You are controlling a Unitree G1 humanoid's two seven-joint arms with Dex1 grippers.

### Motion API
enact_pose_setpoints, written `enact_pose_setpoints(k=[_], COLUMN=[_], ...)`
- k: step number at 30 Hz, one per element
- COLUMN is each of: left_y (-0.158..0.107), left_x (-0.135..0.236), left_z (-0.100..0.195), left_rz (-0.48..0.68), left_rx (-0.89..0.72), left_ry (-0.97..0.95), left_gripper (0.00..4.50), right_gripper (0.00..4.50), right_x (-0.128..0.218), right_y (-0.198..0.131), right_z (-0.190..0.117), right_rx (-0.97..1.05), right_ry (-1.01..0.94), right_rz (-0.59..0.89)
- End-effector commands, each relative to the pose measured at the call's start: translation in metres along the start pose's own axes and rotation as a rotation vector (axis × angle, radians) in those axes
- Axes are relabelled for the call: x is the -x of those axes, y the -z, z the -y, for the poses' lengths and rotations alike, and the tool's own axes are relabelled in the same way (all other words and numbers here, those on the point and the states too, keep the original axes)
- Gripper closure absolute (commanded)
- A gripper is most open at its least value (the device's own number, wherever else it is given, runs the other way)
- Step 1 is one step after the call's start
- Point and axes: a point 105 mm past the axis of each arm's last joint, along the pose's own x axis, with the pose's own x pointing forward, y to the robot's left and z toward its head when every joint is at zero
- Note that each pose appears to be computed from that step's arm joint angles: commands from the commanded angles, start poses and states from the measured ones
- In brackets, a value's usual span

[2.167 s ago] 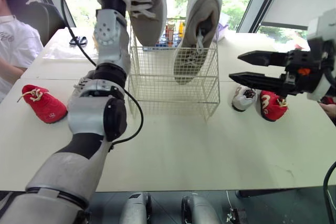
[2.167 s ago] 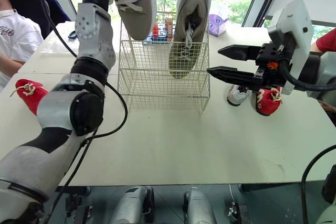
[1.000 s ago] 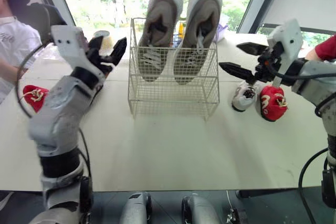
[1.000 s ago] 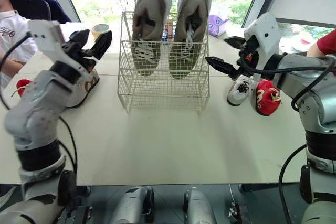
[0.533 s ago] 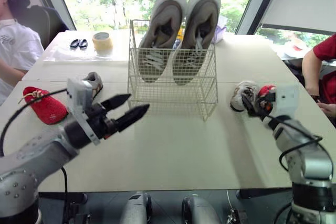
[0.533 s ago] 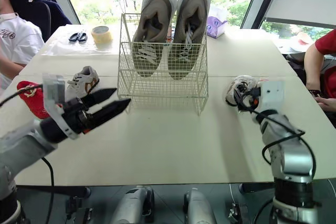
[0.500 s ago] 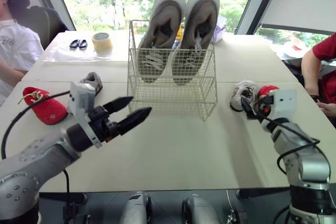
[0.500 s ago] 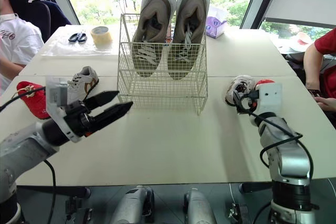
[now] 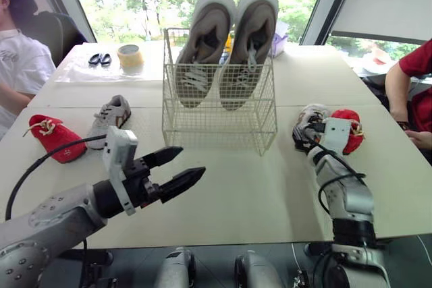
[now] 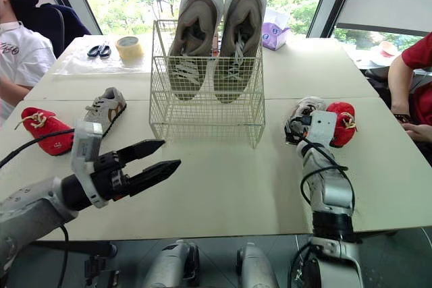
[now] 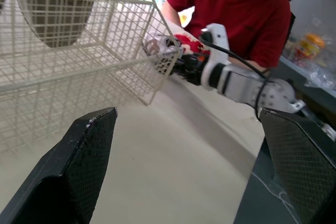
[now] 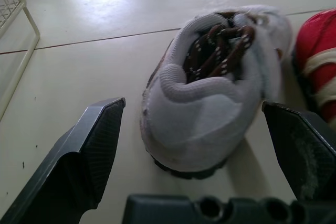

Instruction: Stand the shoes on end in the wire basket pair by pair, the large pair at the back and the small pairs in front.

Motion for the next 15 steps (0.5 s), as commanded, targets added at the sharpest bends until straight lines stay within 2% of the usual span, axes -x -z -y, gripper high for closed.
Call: enact_pose_setpoints(k=[1,3,6,9,10,12,15], left_y=[-0.002,0.0,0.0,-0.003,-0.005,-0.018,-0.054], left_x=[-0.002,-0.003,-0.001,0.002,0.004,0.008,0.02], left_z=[0.008,0.008,0.009,0.009,0.008,0.002,-0.012], left_rz=[-0.004,-0.014,-0.028,-0.036,-0.034,-0.012,0.105], left_rx=[-0.041,-0.049,-0.038,-0.019,-0.011,0.01,0.081], left_ry=[0.032,0.034,0.04,0.046,0.044,0.04,0.058], left_gripper=[0.06,0.06,0.0,0.0,0.0,0.0,0.0], right_gripper=[0.0,0.0,0.76,2.13,2.36,2.44,2.44], right_x=[-0.016,-0.021,-0.023,-0.021,-0.019,-0.014,0.0], right_y=[-0.003,0.002,0.005,0.0,-0.003,-0.029,-0.099], right_z=[0.004,0.006,0.006,0.004,0.005,0.007,0.011], right_rx=[0.016,0.024,0.016,0.029,0.032,0.079,0.19], right_ry=[0.085,0.12,0.122,0.102,0.101,0.084,0.054], right_rz=[0.012,-0.002,0.007,0.029,0.042,0.128,0.357])
